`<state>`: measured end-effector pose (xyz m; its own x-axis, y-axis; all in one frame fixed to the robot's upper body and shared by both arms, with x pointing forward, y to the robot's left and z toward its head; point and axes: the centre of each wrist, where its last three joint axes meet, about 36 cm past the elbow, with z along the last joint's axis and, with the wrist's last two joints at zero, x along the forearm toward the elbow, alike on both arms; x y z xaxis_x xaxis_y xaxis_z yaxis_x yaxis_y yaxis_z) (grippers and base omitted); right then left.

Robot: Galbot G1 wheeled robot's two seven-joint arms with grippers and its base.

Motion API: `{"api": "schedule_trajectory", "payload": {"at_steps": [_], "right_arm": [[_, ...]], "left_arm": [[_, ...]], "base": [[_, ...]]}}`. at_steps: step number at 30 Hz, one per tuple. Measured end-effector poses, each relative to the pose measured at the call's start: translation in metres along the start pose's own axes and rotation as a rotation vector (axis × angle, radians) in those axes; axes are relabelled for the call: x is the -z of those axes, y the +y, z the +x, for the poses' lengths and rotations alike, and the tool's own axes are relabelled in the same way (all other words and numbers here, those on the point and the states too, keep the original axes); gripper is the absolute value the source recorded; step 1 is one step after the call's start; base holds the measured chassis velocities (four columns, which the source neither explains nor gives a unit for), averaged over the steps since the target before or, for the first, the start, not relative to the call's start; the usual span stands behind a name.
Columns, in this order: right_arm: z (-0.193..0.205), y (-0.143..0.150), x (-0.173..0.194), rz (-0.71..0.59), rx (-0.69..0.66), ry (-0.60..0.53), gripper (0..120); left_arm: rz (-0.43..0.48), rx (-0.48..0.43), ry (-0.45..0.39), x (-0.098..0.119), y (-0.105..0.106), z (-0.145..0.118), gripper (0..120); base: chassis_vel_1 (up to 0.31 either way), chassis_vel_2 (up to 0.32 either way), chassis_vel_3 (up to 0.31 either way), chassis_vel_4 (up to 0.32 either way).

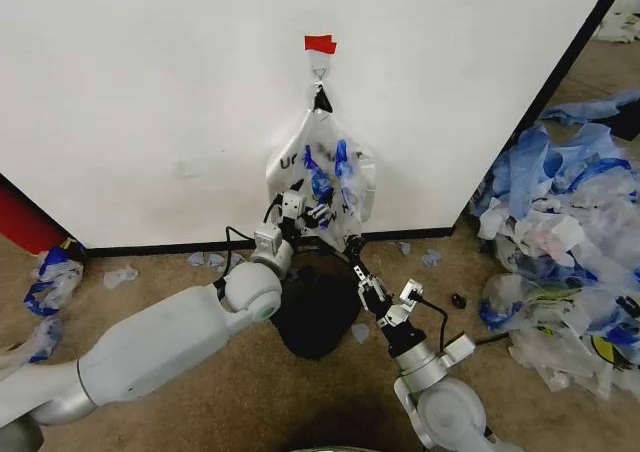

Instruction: Pick up the garbage bag from the wall and place it over the trash bin.

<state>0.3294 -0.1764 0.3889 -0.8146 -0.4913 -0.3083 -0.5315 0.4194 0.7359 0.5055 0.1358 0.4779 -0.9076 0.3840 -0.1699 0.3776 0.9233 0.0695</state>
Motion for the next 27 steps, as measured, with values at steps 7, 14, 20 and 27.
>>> {"api": "schedule_trajectory", "payload": {"at_steps": [7, 14, 20, 27], "right_arm": [[0.0, 0.0, 0.0, 0.002, -0.002, -0.001, 0], [0.002, 0.002, -0.002, 0.002, -0.005, 0.0, 0], [0.004, 0.004, -0.003, 0.003, -0.004, 0.0, 0], [0.002, 0.006, -0.005, 0.002, -0.002, -0.005, 0]], "left_arm": [[-0.003, -0.022, 0.017, -0.01, -0.01, 0.002, 53], [-0.032, -0.016, 0.032, -0.018, -0.007, 0.004, 52], [-0.059, 0.001, 0.042, -0.018, 0.002, 0.003, 34], [-0.063, -0.003, 0.043, -0.015, 0.004, 0.006, 10]], "base": [[0.0, 0.0, 0.0, 0.0], [0.0, 0.0, 0.0, 0.0], [0.0, 0.0, 0.0, 0.0], [0.0, 0.0, 0.0, 0.0]]}}
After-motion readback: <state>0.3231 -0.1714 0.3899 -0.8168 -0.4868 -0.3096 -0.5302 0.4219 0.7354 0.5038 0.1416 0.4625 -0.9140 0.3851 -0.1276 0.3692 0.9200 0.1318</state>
